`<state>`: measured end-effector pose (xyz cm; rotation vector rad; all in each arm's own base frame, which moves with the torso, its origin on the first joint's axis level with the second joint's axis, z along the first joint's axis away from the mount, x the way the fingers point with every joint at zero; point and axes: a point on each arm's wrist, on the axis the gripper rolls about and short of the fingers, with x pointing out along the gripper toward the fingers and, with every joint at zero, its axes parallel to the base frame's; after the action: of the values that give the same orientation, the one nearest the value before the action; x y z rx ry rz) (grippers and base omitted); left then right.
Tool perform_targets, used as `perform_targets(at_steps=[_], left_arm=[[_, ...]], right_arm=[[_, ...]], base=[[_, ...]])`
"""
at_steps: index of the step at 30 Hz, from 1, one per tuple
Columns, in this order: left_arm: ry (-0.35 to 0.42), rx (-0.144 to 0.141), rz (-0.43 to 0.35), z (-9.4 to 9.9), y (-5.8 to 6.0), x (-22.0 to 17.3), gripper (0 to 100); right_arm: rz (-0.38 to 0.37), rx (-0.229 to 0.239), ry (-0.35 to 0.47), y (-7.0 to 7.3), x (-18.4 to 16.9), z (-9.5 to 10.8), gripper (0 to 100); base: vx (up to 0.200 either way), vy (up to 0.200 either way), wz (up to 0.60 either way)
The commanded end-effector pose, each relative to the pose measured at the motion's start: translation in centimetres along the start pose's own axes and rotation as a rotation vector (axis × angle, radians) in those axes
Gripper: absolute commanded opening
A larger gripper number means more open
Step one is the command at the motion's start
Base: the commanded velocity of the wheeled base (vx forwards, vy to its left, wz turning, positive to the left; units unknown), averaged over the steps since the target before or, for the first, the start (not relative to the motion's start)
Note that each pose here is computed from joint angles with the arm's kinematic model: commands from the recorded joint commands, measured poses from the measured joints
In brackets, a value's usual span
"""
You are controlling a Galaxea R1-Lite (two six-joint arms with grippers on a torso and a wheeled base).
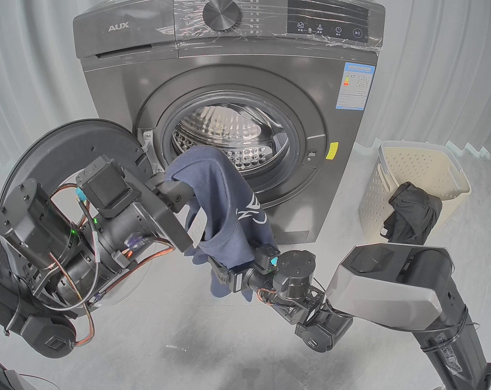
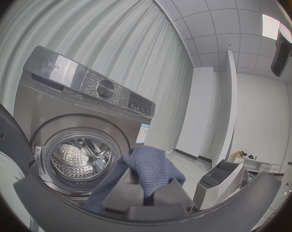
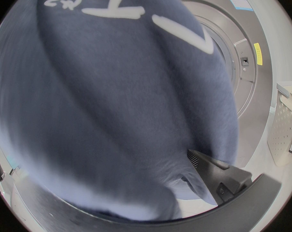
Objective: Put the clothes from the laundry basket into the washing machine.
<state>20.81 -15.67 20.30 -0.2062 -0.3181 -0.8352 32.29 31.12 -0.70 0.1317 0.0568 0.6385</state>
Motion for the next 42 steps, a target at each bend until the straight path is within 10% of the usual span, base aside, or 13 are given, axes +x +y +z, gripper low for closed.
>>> perform_targets(at_steps=[1, 12, 13, 29, 42], left_arm=[[-0.008, 0.001, -0.001, 0.2, 0.0, 0.0, 0], [-0.006, 0.001, 0.007, 0.2, 0.1, 0.0, 0], [-0.006, 0.001, 0.007, 0.2, 0.1, 0.0, 0], [0.097, 0.011, 0.106, -2.6, 2.9, -0.4, 0], [0.299, -0.001, 0.120, -6.9, 3.0, -2.6, 0]], right_arm=[[-0.027, 0.002, 0.008, -0.8, 0.5, -1.1, 100], [-0.077, 0.026, -0.017, -1.5, 0.7, -0.8, 100], [-0.079, 0.026, -0.017, -1.5, 0.7, -0.8, 0], [-0.204, 0.071, -0.108, -5.2, -1.7, 5.9, 0], [-0.184, 0.084, -0.198, -4.3, -3.0, 10.5, 0]], base=[[0.000, 0.000, 0.00], [0.000, 0.000, 0.00], [0.000, 0.000, 0.00], [0.000, 0.000, 0.00], [0.000, 0.000, 0.00]])
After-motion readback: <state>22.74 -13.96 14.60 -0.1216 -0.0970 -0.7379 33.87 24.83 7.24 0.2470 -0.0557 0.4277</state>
